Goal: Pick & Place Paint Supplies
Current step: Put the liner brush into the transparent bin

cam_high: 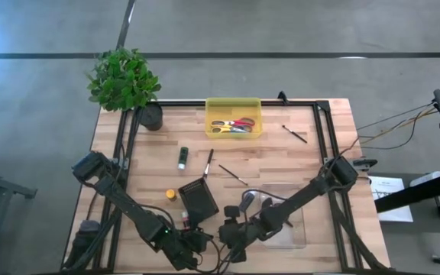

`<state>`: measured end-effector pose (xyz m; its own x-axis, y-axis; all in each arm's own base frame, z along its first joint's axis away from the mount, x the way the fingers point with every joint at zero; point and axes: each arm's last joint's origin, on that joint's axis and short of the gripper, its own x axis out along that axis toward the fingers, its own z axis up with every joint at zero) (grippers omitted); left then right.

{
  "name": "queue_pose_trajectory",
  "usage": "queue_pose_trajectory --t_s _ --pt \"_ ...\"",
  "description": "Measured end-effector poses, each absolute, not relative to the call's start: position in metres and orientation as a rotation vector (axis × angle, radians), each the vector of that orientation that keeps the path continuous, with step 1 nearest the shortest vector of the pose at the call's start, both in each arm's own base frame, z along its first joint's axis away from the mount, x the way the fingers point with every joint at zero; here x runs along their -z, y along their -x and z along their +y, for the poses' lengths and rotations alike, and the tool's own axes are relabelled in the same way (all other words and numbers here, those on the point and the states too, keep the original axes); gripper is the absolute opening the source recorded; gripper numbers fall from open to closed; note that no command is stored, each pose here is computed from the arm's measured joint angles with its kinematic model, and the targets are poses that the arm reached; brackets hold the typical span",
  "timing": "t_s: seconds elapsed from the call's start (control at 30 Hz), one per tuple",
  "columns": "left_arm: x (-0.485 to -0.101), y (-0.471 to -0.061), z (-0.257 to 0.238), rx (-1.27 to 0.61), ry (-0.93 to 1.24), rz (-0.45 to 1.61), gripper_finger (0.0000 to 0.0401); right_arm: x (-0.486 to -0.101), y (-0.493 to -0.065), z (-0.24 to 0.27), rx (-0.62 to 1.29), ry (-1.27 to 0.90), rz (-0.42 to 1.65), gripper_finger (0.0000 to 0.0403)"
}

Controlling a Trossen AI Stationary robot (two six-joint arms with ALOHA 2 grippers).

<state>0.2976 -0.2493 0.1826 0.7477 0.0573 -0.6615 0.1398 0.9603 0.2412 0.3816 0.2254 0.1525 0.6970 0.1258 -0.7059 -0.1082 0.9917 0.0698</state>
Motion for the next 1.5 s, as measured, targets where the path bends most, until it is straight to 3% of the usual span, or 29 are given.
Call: queue_pose_trajectory --t_s 0.1,0.2,0.47,0.77,1.1,1.5 --pt "-0.183 -0.298 -0.249 0.046 -0.286 0.727 0.0 -0.153 -0.381 0.226 -0.135 -0.017 0.788 0.004" --pt "-0.183 -0.297 -0.249 0.047 -0.287 0.729 0.0 -0.155 -0.382 0.226 -0.138 -0.019 0.784 0.0016" --pt "-0.181 -0.293 -0.25 0.079 -0.298 0.77 0.0021 -0.163 -0.382 0.232 -0.157 0.01 0.774 0.0011" --pt "-0.189 -0.272 -0.255 0.119 -0.341 0.833 0.0048 -0.201 -0.373 0.247 -0.119 0.1 0.765 0.001" --pt "-0.205 -0.252 -0.265 0.135 -0.322 0.794 0.0049 -0.258 -0.3 0.25 0.215 0.178 0.721 0.0009" --pt "-0.204 -0.252 -0.263 0.103 -0.339 0.78 0.0049 -0.221 -0.261 0.222 0.503 0.139 0.816 0.0008"
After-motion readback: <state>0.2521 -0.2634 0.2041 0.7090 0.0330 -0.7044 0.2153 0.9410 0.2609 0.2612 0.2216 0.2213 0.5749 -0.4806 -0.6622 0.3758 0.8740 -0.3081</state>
